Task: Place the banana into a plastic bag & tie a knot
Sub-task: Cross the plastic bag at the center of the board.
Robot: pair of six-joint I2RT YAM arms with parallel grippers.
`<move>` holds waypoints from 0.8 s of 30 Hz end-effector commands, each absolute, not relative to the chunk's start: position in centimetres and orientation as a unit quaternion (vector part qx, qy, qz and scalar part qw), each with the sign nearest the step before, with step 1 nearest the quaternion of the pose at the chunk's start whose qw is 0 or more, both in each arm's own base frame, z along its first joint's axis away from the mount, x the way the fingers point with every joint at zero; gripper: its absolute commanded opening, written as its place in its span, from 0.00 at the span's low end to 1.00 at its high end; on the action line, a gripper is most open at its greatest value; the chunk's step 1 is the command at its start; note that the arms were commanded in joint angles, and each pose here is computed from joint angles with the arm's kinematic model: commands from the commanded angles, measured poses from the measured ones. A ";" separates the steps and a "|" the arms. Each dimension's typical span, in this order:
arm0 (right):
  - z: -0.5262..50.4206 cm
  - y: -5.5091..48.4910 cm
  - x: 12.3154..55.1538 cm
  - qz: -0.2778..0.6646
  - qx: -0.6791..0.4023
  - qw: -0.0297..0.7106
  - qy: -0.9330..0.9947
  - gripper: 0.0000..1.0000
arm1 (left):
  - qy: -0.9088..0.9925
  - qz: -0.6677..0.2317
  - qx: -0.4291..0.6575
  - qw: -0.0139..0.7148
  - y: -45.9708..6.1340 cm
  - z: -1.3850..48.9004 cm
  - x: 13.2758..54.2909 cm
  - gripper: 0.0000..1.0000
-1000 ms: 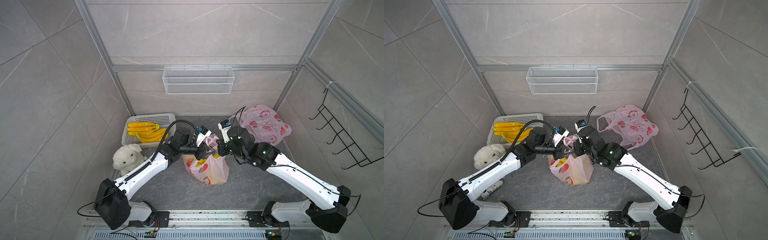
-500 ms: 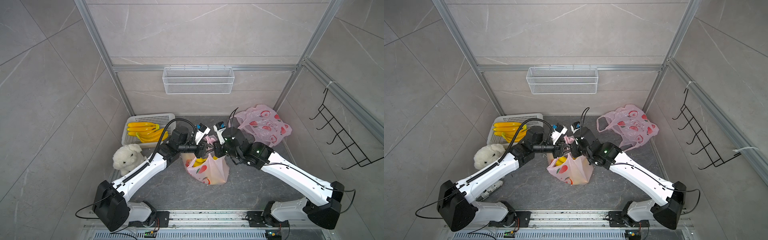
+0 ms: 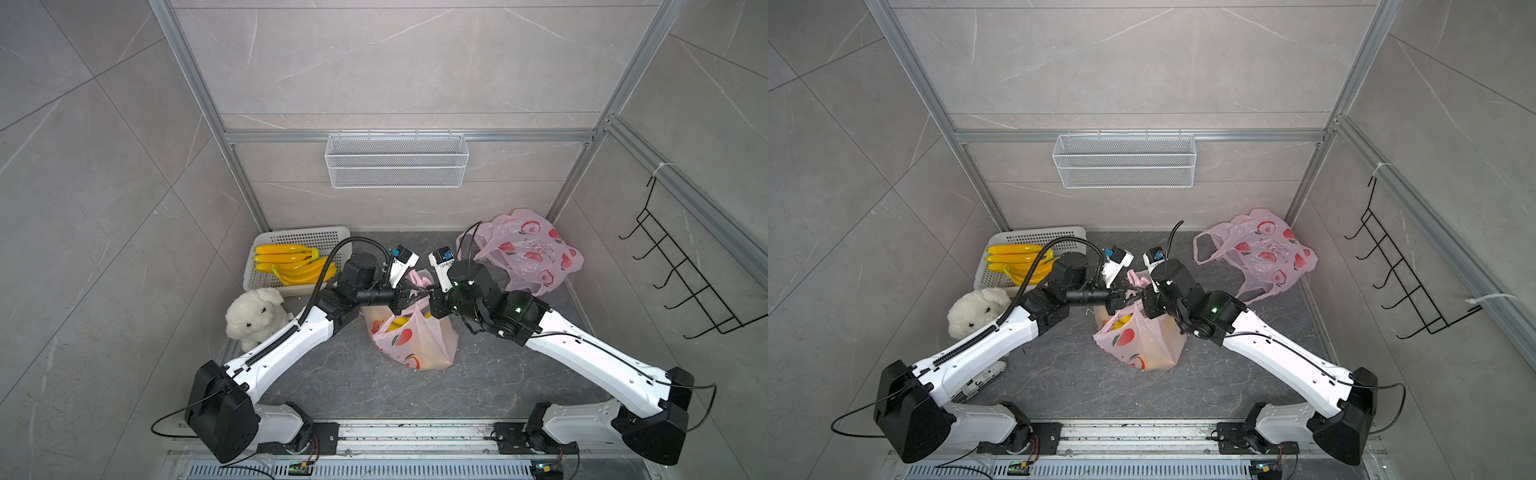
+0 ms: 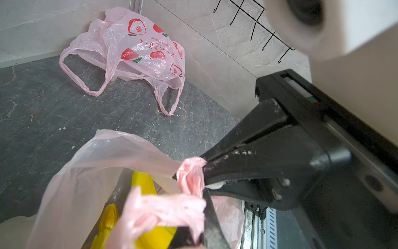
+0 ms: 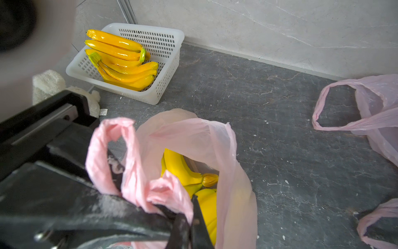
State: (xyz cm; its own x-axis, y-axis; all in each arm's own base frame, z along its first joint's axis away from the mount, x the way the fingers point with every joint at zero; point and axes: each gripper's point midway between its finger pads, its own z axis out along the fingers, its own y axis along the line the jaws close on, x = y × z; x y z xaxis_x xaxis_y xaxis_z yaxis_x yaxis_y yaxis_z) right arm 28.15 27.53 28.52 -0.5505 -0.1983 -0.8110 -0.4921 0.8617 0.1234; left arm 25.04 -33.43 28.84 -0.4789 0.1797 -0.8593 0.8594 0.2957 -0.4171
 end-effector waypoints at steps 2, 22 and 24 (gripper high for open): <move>29.7 27.5 27.1 0.178 -0.211 0.443 0.853 0.00 | 0.695 -0.472 0.364 0.403 -33.3 30.9 25.3 0.06; 33.3 26.9 26.9 0.172 -0.226 0.470 0.835 0.29 | 0.683 -0.486 0.384 0.387 -33.3 30.5 24.1 0.06; 33.6 26.9 26.9 0.167 -0.235 0.473 0.833 0.30 | 0.682 -0.485 0.386 0.389 -33.2 30.5 24.0 0.06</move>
